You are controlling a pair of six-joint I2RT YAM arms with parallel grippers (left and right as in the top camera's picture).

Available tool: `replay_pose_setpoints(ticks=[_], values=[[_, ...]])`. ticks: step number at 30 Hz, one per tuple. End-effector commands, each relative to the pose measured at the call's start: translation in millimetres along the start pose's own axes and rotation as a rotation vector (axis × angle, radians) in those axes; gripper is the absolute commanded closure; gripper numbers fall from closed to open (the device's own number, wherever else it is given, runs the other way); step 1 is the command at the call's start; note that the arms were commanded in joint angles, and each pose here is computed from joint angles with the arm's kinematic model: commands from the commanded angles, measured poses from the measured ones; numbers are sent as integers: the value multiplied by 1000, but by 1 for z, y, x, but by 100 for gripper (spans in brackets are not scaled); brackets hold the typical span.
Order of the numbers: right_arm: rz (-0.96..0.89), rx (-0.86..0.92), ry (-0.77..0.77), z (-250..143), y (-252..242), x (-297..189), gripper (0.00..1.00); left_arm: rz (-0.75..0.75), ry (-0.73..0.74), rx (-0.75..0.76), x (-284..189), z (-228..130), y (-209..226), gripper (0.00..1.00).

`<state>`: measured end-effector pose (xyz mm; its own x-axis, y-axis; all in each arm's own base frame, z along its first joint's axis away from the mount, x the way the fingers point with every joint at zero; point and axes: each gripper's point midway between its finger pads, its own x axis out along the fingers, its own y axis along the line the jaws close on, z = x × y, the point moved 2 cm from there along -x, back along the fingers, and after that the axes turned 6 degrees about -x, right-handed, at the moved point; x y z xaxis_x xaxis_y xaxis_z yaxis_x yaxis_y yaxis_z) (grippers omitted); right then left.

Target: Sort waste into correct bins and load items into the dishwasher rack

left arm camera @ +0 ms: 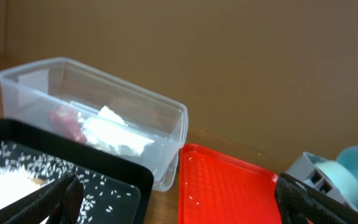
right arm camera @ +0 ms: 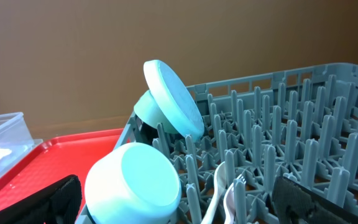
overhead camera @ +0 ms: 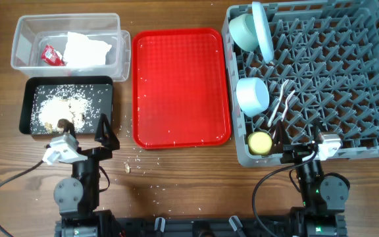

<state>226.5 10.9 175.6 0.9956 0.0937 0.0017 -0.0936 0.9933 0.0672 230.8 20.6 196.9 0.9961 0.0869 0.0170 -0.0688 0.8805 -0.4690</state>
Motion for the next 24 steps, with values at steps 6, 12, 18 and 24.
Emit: replay_pose_setpoints(ticks=[6, 12, 18, 24], values=[[18, 13, -7, 1, 3, 0, 0, -4, 82, 121, -6, -33, 10, 0], [18, 13, -7, 1, 3, 0, 0, 3, 98, 121, -6, -37, 12, 0], [18, 12, -7, 1, 3, 0, 0, 3, 98, 121, -6, -37, 12, 0], [18, 13, -7, 1, 3, 0, 0, 3, 98, 121, -6, -37, 12, 0]])
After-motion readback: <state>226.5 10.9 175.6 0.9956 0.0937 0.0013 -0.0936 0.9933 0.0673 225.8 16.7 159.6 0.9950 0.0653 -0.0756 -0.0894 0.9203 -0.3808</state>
